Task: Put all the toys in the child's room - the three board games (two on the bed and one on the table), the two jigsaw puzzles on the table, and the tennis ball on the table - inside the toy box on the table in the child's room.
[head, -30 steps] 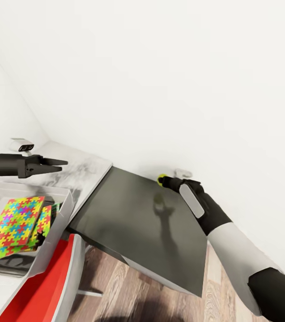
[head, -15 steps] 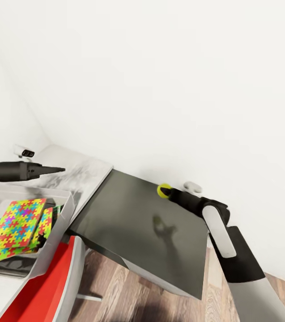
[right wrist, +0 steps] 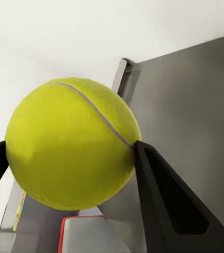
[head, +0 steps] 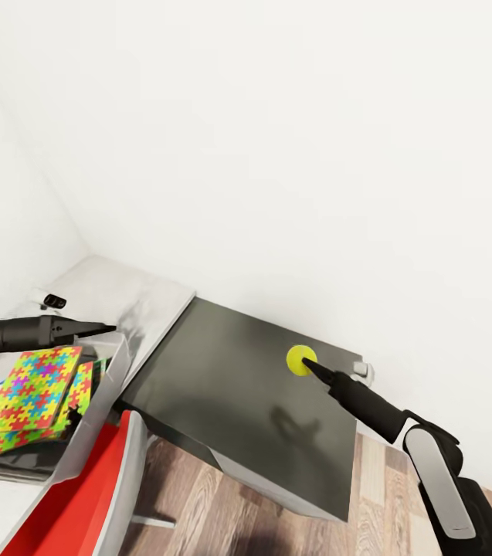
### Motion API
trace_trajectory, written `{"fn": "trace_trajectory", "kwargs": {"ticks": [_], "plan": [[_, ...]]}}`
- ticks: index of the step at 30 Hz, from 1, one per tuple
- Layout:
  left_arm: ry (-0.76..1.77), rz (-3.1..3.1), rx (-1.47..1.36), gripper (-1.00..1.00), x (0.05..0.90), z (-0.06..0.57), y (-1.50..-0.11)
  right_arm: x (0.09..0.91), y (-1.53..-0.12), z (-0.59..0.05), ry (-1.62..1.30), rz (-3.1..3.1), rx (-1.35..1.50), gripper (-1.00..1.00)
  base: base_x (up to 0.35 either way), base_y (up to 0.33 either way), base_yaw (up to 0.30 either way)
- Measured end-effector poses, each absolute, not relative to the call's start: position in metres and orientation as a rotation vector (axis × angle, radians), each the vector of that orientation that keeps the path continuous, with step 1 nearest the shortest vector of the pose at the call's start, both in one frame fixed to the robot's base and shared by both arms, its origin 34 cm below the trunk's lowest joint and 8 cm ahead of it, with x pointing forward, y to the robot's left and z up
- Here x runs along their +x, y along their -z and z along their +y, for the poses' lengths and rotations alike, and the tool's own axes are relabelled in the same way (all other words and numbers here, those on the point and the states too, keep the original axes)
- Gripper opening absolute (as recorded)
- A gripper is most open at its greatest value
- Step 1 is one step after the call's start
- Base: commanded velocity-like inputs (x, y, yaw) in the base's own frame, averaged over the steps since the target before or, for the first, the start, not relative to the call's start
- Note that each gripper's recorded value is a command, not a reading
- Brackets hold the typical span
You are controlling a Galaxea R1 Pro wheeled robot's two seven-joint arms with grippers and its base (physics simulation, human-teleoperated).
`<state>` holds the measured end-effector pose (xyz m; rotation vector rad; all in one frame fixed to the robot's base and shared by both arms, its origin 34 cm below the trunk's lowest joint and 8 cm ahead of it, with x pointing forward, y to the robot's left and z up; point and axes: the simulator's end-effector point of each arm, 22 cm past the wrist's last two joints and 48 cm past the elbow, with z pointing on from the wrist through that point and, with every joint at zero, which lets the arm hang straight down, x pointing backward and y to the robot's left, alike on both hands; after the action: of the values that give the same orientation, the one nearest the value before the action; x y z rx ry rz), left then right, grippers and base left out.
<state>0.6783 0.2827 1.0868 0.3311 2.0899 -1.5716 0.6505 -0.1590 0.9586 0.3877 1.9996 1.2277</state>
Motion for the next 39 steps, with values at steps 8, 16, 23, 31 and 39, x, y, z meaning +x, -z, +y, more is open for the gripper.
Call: {"fn": "trace_trajectory", "kwargs": {"ticks": [8, 16, 23, 31, 39], "plan": [[1.579, 2.095, 0.263, 1.00, 0.663, 0.294, -1.077, 0.647, -0.964, -0.162, -1.229, 1.974, 0.387, -1.00, 0.000, 0.000, 0.000], [1.559, 2.092, 0.218, 1.00, 0.653, 0.309, -1.077, 0.647, -0.970, -0.161, -1.225, 1.965, 0.380, -1.00, 0.000, 0.000, 0.000], [1.540, 2.078, 0.216, 1.00, 0.653, 0.316, -1.086, 0.648, -0.977, -0.160, -1.228, 1.952, 0.371, -1.00, 0.000, 0.000, 0.000], [1.535, 2.068, 0.228, 1.00, 0.651, 0.315, -1.093, 0.648, -0.984, -0.160, -1.225, 1.940, 0.363, -1.00, 0.000, 0.000, 0.000], [1.530, 2.059, 0.238, 1.00, 0.650, 0.315, -1.100, 0.648, -0.989, -0.159, -1.214, 1.935, 0.347, -1.00, 0.000, -0.004, 0.000]]}}
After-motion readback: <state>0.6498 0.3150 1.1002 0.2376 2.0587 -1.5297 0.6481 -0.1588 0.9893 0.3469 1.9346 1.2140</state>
